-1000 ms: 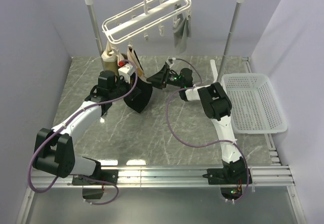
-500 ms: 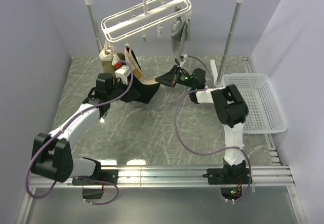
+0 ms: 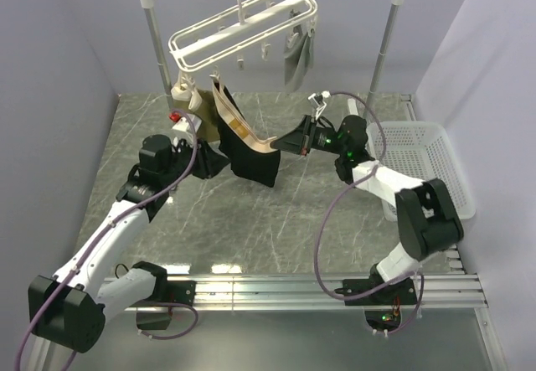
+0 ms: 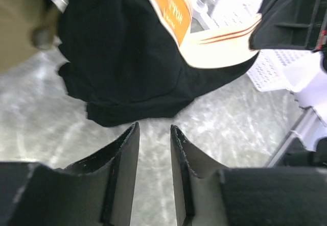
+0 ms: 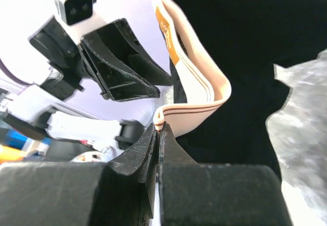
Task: Clip the underwear to the hanger
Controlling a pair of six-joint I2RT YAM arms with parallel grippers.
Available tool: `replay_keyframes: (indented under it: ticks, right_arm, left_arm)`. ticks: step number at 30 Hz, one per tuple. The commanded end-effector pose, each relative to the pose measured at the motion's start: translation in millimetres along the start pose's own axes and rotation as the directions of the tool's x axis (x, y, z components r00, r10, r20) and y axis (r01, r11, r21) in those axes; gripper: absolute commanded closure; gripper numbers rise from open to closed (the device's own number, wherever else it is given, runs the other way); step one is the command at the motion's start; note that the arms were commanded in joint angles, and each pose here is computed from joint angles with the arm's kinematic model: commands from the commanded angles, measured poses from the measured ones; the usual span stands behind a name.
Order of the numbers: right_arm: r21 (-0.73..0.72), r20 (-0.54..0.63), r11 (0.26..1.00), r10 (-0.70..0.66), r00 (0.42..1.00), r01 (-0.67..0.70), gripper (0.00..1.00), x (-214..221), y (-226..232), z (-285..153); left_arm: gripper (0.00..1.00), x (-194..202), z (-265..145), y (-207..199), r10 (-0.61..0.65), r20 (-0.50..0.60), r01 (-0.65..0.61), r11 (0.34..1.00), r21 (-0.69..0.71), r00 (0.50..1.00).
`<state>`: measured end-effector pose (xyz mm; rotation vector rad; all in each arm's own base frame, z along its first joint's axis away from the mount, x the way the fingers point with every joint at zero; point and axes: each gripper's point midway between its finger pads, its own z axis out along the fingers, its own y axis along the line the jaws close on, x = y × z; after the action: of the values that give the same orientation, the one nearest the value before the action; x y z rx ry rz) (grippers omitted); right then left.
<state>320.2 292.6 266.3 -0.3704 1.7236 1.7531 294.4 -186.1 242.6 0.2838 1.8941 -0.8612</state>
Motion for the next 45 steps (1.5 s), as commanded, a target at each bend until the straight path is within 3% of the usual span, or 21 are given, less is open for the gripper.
replay_keyframes:
  ticks: [1, 7, 11, 19, 25, 32, 41, 45]
  right_arm:
    - [0.028, -0.046, 0.979, -0.200, 0.979, 0.201, 1.00, 0, 23, -8]
    - [0.030, -0.135, 0.902, -0.423, 0.896, 0.431, 1.00, 11, 56, -6]
    - [-0.043, -0.221, 0.809, -0.580, 0.784, 0.586, 1.00, 48, 74, 8]
    - [-0.112, -0.384, 0.731, -0.657, 0.649, 0.674, 1.00, 112, 54, 26]
    - [0.081, -0.392, 0.722, -0.611, 0.688, 0.687, 1.00, 87, 13, 34]
    - [0.349, -0.311, 0.701, -0.539, 0.782, 0.622, 1.00, 40, -28, 44]
    - [0.429, -0.295, 0.715, -0.466, 0.834, 0.551, 1.00, 39, -69, 59]
    - [0.430, -0.286, 0.731, -0.447, 0.847, 0.531, 1.00, 36, -76, 70]
  left_arm:
    - [0.65, 4, 6, -17, -0.055, 0.008, 0.055, 0.997, 0.045, 0.998]
    - [0.74, -17, 28, -41, -0.115, 0.083, 0.104, 0.987, 0.124, 0.990]
    - [0.76, -28, 49, -57, -0.120, 0.114, 0.097, 0.978, 0.187, 0.986]
    - [0.78, -56, 73, -67, -0.180, 0.176, 0.132, 0.958, 0.255, 0.968]
    - [0.75, -57, 65, -69, -0.153, 0.170, 0.106, 0.960, 0.260, 0.973]
    - [0.70, -43, 60, -67, -0.119, 0.108, 0.086, 0.960, 0.268, 0.987]
    - [0.63, -47, 42, -36, -0.075, 0.124, 0.053, 0.984, 0.172, 0.989]
    - [0.61, -49, 21, -37, -0.007, 0.142, -0.017, 0.986, 0.168, 0.990]
